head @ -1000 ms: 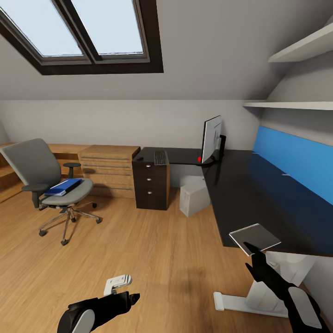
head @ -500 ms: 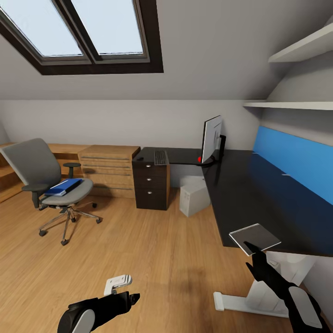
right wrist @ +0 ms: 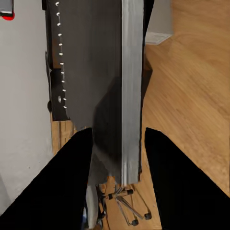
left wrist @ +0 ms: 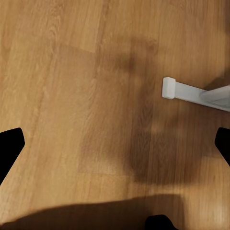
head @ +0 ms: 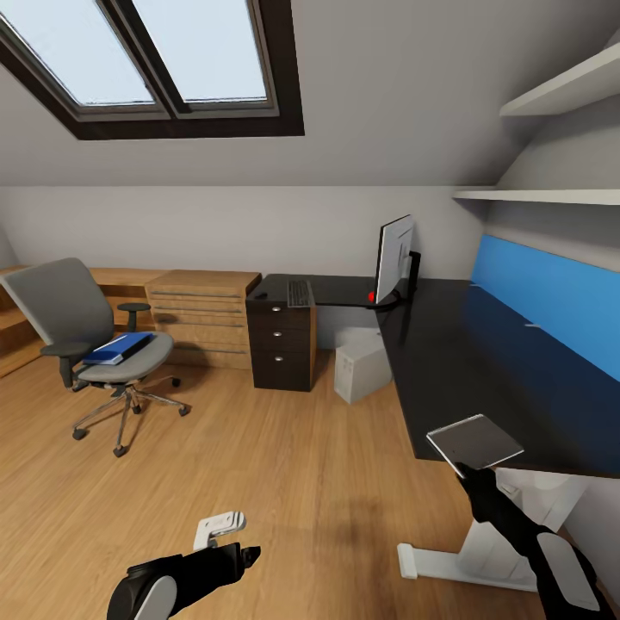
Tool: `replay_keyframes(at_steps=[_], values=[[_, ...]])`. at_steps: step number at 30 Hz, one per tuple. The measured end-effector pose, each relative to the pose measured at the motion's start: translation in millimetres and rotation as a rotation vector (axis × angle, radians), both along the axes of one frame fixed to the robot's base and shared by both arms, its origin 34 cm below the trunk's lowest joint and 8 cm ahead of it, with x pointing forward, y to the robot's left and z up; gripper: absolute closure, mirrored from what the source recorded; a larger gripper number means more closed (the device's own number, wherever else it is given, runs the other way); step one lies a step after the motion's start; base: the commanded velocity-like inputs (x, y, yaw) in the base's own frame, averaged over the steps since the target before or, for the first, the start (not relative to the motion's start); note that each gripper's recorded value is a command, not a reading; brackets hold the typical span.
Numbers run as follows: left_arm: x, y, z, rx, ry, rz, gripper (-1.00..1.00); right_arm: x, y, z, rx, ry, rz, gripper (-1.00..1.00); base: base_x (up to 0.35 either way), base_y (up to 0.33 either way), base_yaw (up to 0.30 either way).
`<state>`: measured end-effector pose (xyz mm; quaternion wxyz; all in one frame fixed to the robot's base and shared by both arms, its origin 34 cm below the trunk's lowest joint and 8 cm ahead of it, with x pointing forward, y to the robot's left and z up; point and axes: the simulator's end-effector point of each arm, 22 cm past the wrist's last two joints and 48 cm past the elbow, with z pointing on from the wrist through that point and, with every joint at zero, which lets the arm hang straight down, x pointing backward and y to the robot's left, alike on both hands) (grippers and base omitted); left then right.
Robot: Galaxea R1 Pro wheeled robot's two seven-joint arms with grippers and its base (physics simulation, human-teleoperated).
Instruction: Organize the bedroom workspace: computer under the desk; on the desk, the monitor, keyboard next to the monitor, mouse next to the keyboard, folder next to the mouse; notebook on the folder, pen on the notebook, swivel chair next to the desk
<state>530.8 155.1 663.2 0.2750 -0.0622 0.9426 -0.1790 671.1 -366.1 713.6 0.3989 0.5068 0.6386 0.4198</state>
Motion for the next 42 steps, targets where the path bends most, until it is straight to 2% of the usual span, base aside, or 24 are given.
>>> replay_keyframes(at_steps=[20, 23, 32, 42], values=[[0.4, 0.1, 6.8, 0.0, 0.002, 0.001, -1.0, 0.6, 1.4, 6.3, -0.006, 0.002, 0.003, 1.0, 0.0, 0.0, 0.0], [0.8, 0.4, 12.0, 0.001, 0.003, 0.002, -1.0, 1.7, 2.2, 13.1, -0.006, -0.001, 0.004, 1.0, 0.0, 0.0, 0.0], [-0.8, 1.9, 21.9, 0.007, 0.019, 0.003, -1.0, 16.5, 16.0, 61.5, -0.067, -0.065, 0.052, 1.0, 0.0, 0.0, 0.0], [-0.3, 2.2, 38.1, 0.008, 0.022, 0.003, -1.0, 19.1, 20.2, 82.3, -0.071, -0.071, 0.061, 1.0, 0.0, 0.0, 0.0]])
